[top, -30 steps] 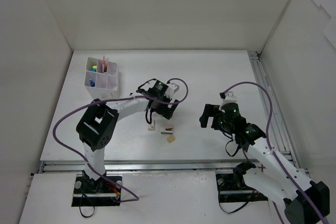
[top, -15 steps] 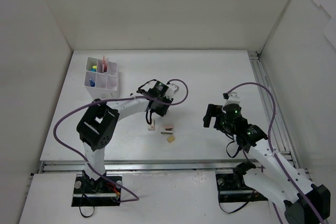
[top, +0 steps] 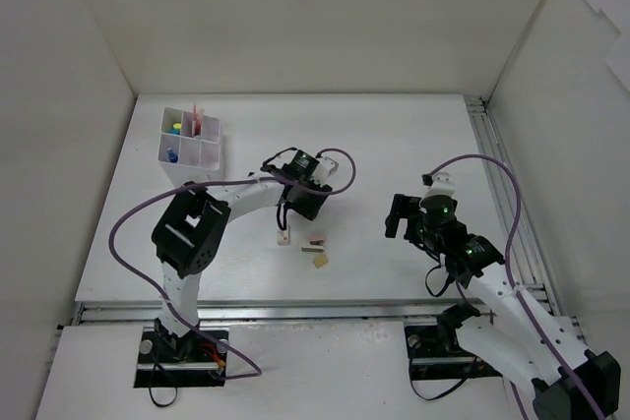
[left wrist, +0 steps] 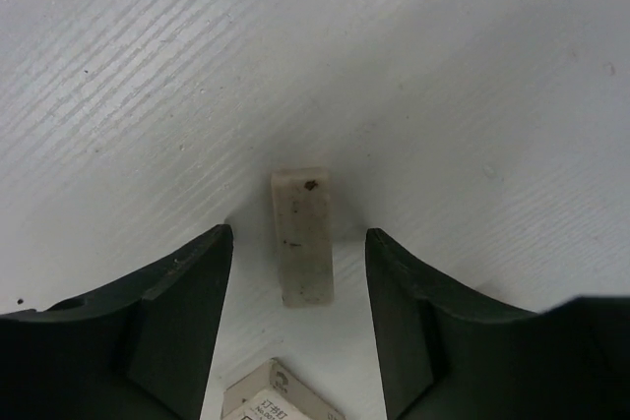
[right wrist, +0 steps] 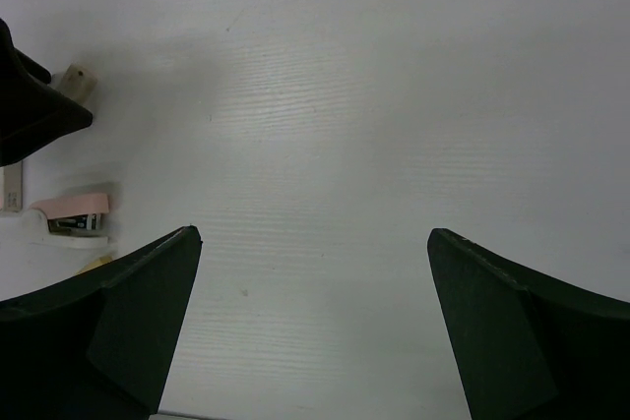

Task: Sort the stationery into containers
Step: Pick up the stationery from the center of the board.

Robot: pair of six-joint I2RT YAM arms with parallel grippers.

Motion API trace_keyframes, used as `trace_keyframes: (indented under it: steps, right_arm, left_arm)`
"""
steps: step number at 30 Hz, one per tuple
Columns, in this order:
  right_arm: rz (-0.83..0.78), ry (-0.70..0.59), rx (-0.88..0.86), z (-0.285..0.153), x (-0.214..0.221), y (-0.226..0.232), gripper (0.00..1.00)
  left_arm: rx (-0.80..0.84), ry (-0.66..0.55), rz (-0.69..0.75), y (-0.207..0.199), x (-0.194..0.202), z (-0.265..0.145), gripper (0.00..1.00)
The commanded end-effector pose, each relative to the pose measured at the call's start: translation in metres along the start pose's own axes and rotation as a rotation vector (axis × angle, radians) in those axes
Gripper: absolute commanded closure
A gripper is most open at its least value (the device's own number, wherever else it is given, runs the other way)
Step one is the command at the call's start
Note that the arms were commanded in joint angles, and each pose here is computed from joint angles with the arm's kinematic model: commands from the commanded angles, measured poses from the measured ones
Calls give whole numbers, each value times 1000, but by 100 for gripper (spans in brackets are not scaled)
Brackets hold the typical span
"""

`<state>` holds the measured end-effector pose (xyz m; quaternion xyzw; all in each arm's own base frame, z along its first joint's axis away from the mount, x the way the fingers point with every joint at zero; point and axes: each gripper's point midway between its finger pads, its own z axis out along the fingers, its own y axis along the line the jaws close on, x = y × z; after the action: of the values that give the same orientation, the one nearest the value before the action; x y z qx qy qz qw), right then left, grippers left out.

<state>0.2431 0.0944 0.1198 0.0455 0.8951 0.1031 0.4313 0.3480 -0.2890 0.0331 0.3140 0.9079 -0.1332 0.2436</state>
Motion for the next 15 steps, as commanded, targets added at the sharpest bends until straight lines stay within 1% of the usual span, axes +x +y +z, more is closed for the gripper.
trace_keyframes:
  steps: [1, 2, 4, 5, 7, 8, 9, 12, 14, 15]
  right_arm:
    - [-1, -61, 42, -1, -14, -8, 2]
    - [-2, -65, 40, -2, -14, -9, 2]
    - [-3, -71, 44, -3, -16, -10, 2]
    - [-7, -81, 43, -4, -17, -10, 2]
    - [-8, -91, 53, -5, -20, -12, 2]
    - [-7, -101, 53, -7, -23, -13, 2]
    - [-11, -106, 48, -8, -24, -12, 2]
    - [-10, -116, 42, -10, -25, -12, 2]
    - [-12, -114, 34, -10, -25, -11, 2]
    - [-13, -115, 29, -11, -26, -10, 2]
  left_arm:
    - [-27, -4, 2, -1, -6, -8, 49]
    - [-25, 2, -3, -1, -2, -7, 55]
    - [-26, -10, -15, -2, -3, -8, 62]
    - [-33, -15, -17, -1, -3, -8, 71]
    - [-40, -29, -21, -4, -6, -12, 83]
    - [-50, -42, -24, -2, -9, -16, 94]
    - [-55, -71, -22, -2, -16, -23, 100]
    - [-105, -107, -20, 6, -23, -39, 100]
    - [-168, -163, -52, 22, -34, -64, 100]
    - [-228, -218, -77, 40, -43, -86, 100]
